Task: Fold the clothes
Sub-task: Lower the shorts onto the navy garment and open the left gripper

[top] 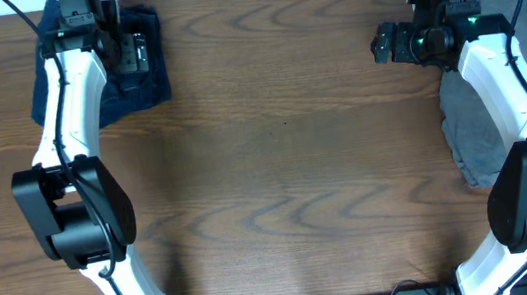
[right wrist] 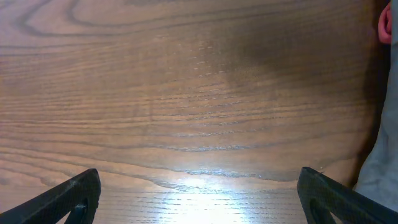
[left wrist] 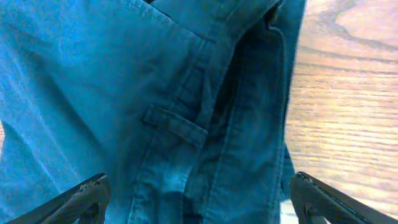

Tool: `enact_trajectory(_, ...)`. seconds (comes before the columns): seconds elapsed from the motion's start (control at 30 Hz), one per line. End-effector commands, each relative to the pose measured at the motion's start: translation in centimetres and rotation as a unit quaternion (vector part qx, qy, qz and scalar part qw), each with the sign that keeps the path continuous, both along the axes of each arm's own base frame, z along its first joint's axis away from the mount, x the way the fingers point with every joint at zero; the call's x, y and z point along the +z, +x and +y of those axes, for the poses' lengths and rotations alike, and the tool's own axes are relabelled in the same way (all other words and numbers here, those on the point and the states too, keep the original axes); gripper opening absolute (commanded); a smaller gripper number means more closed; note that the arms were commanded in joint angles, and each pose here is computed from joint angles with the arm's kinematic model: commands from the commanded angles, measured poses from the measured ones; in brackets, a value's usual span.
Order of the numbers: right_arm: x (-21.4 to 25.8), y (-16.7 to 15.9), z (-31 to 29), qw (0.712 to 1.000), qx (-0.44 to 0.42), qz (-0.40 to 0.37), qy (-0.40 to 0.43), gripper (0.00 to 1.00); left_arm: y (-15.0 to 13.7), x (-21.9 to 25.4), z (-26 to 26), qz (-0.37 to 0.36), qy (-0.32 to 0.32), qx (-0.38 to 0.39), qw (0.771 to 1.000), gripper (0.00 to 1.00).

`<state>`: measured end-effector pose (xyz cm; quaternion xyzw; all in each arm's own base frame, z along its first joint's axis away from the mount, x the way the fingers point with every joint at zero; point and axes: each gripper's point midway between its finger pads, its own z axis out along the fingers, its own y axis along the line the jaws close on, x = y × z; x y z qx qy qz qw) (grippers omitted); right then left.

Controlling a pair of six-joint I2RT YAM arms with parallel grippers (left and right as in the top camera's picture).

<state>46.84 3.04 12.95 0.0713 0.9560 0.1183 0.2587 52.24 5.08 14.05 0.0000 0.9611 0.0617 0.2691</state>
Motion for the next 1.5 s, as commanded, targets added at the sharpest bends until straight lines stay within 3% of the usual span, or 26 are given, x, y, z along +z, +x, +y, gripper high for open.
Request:
enact_trajectory(0.0, -0.5, -0.1, -0.3, 1.000, -0.002, 0.004, -0.002, 0.99, -0.3, 6.0, -0.6, -0.061, -0.004, -0.008, 0.998, 0.93)
enact_trajectory(0.17, -0.4, 0.1, -0.3, 1.000, -0.002, 0.000, -0.002, 0.99, -0.2, 9.1, -0.2, -0.099, 0.023, -0.033, 0.994, 0.89)
enact_trajectory(0.3, -0.4, 0.2, -0.3, 1.000, -0.002, -0.001, -0.002, 0.99, 1.4, 7.6, 1.2, -0.108, 0.028, -0.024, 0.993, 0.77)
enact_trajectory(0.6, -0.4, 0.1, 0.2, 1.000, 0.003, -0.001, -0.002, 0.99, 6.3, -3.1, 2.3, -0.084, 0.017, -0.009, 0.996, 0.78)
enact_trajectory(0.8, -0.4, 0.1, 0.1, 1.000, 0.003, -0.001, -0.002, 0.99, 6.4, -10.3, 2.2, -0.035, 0.006, -0.004, 0.999, 0.84)
enact_trajectory(0.9, -0.4, 0.1, 0.2, 1.000, 0.003, -0.001, -0.002, 0.99, 6.4, -10.7, 2.2, -0.031, 0.005, -0.004, 1.000, 0.88)
enact_trajectory(1.07, 0.0, 0.5, 0.1, 1.000, 0.003, -0.012, -0.002, 0.99, 6.6, -7.3, 1.9, -0.056, 0.008, -0.007, 0.998, 0.94)
enact_trajectory(1.2, 1.5, 1.1, 0.4, 0.999, 0.025, -0.034, -0.006, 0.99, 6.2, -1.5, 1.5, -0.096, 0.012, -0.010, 0.995, 0.98)
enact_trajectory(1.47, 7.7, 0.9, 1.2, 0.991, 0.082, -0.107, -0.027, 0.99, 1.3, 10.6, -1.5, -0.144, 0.013, -0.033, 0.989, 0.98)
